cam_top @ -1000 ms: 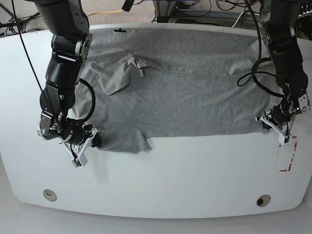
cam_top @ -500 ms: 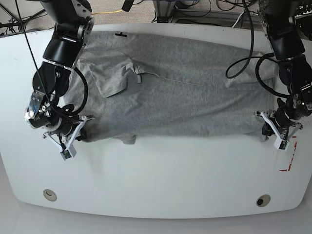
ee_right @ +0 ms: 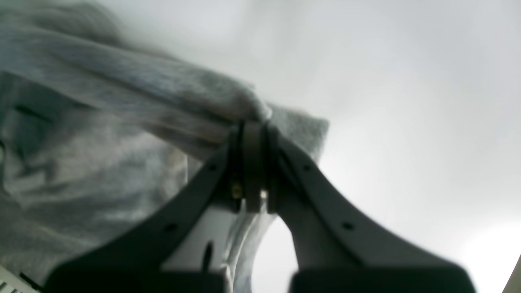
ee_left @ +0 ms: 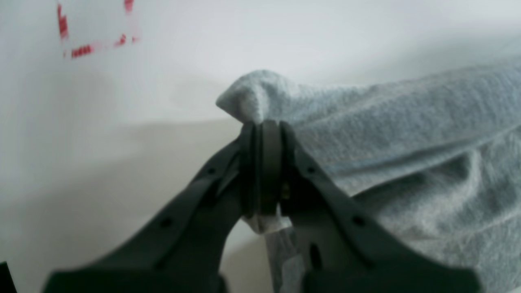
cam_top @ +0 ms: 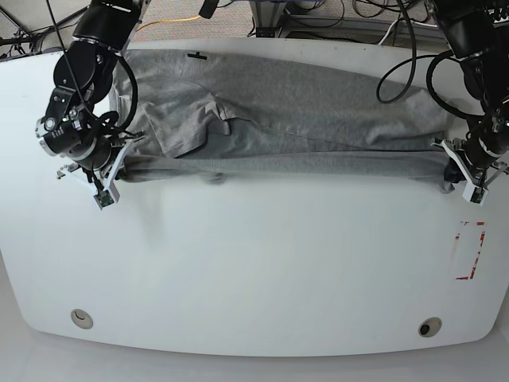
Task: Fold the T-shirt properly
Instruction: 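Lift the grasped edge with both grippers and fold it over lengthwise, then regrasp the folded strip ends with both grippers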
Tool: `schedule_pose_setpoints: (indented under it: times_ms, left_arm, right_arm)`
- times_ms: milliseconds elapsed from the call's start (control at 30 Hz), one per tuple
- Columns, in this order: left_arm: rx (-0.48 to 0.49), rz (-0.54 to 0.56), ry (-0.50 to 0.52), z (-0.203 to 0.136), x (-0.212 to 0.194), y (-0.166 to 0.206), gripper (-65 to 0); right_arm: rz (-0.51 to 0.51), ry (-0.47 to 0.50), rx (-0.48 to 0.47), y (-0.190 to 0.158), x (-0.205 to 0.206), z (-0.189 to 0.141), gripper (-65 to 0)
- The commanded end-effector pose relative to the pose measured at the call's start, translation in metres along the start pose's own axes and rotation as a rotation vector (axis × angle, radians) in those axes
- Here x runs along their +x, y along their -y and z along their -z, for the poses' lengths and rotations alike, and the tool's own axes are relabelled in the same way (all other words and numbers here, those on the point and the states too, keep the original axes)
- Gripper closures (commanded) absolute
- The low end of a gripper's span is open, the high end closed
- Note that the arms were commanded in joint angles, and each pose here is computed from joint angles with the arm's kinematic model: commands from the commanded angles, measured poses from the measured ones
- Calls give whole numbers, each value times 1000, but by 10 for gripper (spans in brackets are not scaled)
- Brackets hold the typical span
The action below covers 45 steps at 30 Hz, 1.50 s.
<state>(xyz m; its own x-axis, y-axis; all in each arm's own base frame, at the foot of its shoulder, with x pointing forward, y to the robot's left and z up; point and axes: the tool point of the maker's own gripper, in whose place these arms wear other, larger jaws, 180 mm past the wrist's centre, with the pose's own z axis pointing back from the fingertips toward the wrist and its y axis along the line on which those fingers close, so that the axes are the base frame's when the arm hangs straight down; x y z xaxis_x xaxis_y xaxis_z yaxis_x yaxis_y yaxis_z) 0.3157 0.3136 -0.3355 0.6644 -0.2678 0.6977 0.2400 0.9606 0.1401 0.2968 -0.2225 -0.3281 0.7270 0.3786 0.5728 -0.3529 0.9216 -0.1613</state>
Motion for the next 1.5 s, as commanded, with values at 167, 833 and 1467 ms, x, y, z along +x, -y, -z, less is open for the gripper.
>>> schedule_pose_setpoints:
  times_ms: [167,833,1467]
  left_arm:
    - [15,16,-38,-11,-21,-3,0]
    - [-17,21,-164,-18,-74,11,0]
    - [89,-137,-189,-55,-68,-44,-426]
  right_arm:
    - [-4,-8,23,-27,-23,-11,0]
    - [211,-58,170,-58,-99,-30,-174]
    - [334,154,290,-65,-64,-45,-444]
